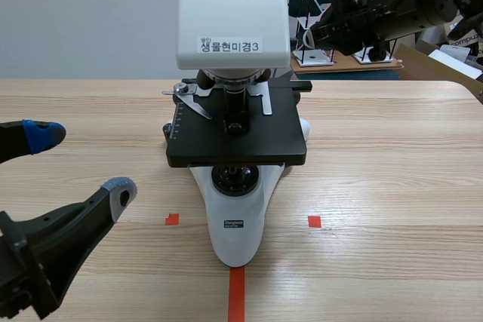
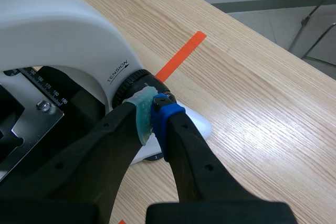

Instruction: Return to the home posture

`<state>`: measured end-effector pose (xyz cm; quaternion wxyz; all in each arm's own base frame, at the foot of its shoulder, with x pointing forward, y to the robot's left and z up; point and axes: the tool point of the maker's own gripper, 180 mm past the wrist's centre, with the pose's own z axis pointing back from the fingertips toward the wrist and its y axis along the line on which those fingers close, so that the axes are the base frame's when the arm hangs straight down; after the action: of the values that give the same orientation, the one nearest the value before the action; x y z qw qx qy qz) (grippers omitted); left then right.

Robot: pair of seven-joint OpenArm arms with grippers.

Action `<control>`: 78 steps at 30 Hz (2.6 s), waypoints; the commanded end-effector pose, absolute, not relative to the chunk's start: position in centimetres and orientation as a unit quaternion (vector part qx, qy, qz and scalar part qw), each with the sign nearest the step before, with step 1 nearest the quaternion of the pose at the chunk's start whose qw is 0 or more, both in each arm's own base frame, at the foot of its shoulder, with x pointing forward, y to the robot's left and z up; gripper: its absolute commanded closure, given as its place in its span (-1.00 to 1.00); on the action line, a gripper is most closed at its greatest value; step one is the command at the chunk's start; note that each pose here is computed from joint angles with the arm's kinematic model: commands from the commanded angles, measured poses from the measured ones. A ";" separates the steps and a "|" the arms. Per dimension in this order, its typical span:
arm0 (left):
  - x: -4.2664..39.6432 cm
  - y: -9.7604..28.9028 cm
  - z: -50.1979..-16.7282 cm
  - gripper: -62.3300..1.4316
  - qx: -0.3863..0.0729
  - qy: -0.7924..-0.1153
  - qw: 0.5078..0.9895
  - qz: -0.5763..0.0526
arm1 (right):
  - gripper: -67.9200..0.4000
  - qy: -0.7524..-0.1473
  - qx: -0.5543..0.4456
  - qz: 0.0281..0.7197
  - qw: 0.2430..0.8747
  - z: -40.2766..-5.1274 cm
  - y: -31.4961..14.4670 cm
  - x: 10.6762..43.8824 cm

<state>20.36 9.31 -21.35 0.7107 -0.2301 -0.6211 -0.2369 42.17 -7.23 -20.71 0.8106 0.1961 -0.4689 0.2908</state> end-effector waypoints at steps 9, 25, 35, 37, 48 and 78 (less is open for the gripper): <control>20.5 9.2 -20.3 -1.00 -0.234 -0.634 0.699 -0.235 | 0.99 -0.491 0.194 0.290 0.798 -18.9 -7.4 42.7; 20.5 9.2 -20.3 -1.00 -0.234 -0.634 0.699 -0.235 | 0.99 -0.495 0.195 0.290 0.796 -18.8 -7.4 42.7; 20.5 9.2 -20.3 -1.00 -0.234 -0.634 0.699 -0.234 | 0.56 -0.515 0.196 0.271 0.789 -19.3 -8.6 39.8; 20.5 9.2 -20.3 -1.00 -0.234 -0.634 0.699 -0.234 | 0.52 -0.527 0.195 0.272 0.781 -19.1 -8.9 38.5; 20.5 9.2 -20.3 -1.00 -0.234 -0.634 0.699 -0.234 | 0.10 -0.585 0.199 0.258 0.742 -20.5 -11.4 30.7; 20.5 9.2 -20.4 -1.00 -0.234 -0.634 0.699 -0.235 | -0.89 -0.671 0.216 0.334 0.626 -20.4 -11.4 20.7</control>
<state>20.36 9.32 -21.35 0.7107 -0.2300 -0.6212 -0.2369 20.59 -11.70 -21.69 0.6428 0.2085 -0.6588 0.3306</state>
